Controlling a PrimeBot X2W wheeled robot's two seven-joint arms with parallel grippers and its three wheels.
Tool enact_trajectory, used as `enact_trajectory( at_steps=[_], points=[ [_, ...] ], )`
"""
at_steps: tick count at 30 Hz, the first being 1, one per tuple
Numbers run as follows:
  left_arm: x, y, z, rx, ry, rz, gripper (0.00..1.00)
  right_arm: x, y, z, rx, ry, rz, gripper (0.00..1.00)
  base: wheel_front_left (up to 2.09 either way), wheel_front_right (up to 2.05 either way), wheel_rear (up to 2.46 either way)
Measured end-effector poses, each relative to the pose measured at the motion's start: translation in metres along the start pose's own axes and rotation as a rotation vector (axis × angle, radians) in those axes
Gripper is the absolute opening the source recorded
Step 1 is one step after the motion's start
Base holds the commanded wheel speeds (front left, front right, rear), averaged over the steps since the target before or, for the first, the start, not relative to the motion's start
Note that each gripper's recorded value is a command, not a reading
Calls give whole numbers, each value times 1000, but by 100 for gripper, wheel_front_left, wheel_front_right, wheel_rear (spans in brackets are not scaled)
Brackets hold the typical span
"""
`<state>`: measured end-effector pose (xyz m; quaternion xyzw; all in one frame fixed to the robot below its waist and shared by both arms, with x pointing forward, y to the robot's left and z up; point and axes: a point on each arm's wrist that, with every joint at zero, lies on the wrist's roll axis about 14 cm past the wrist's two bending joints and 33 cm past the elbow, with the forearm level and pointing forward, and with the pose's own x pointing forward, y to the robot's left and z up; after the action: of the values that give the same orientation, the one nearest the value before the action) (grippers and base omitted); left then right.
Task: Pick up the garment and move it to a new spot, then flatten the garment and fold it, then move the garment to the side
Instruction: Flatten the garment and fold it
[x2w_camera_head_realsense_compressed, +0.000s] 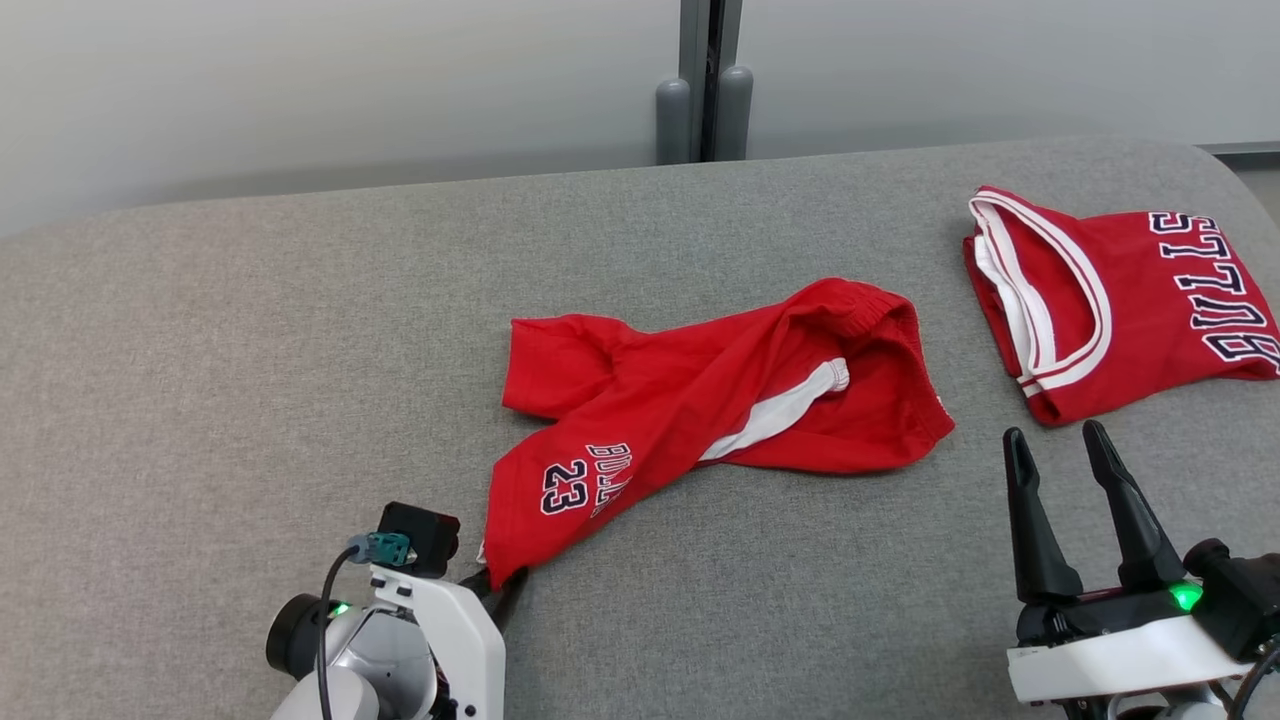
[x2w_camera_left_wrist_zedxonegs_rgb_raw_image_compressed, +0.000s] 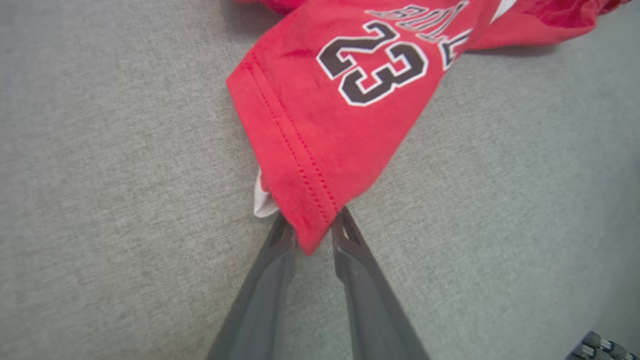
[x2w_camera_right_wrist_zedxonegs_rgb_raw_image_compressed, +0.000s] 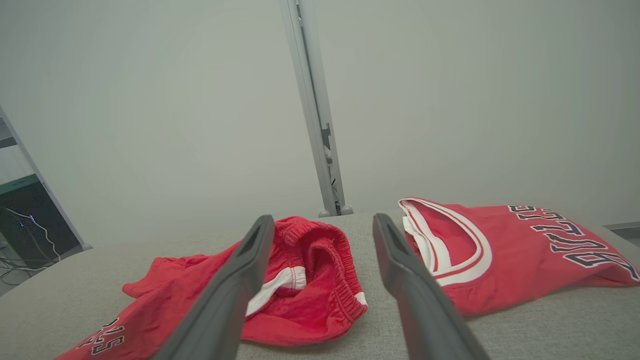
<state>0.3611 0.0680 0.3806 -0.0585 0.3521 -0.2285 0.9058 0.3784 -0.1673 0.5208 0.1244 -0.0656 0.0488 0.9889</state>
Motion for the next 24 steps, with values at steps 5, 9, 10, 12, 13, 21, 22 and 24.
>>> enact_trajectory(
  at_steps=[5,9,10,12,13,21,22,24],
  points=[
    [-2,-4,0,11,8,-15,0,0,3,-1,4,1,7,100,0,0,0],
    [-8,-12,9,11,0,-56,0,0,4,0,5,-1,11,100,0,0,0],
    [-10,-17,14,2,-5,-83,0,-1,5,0,5,-1,11,100,0,0,0],
    [-16,-25,22,11,-7,-122,0,-1,4,1,4,-2,10,100,0,0,0],
    [-20,-25,27,22,-11,-132,0,-2,4,0,4,0,9,100,0,0,0],
    [-56,-46,78,-133,-84,-332,0,-6,3,-5,2,22,7,100,0,0,0],
    [-60,-49,82,-178,-75,-372,0,-6,3,-5,2,23,7,100,0,0,0],
    [-65,-48,92,-247,-59,-428,0,-7,3,-7,2,34,7,100,0,0,0]
  ],
)
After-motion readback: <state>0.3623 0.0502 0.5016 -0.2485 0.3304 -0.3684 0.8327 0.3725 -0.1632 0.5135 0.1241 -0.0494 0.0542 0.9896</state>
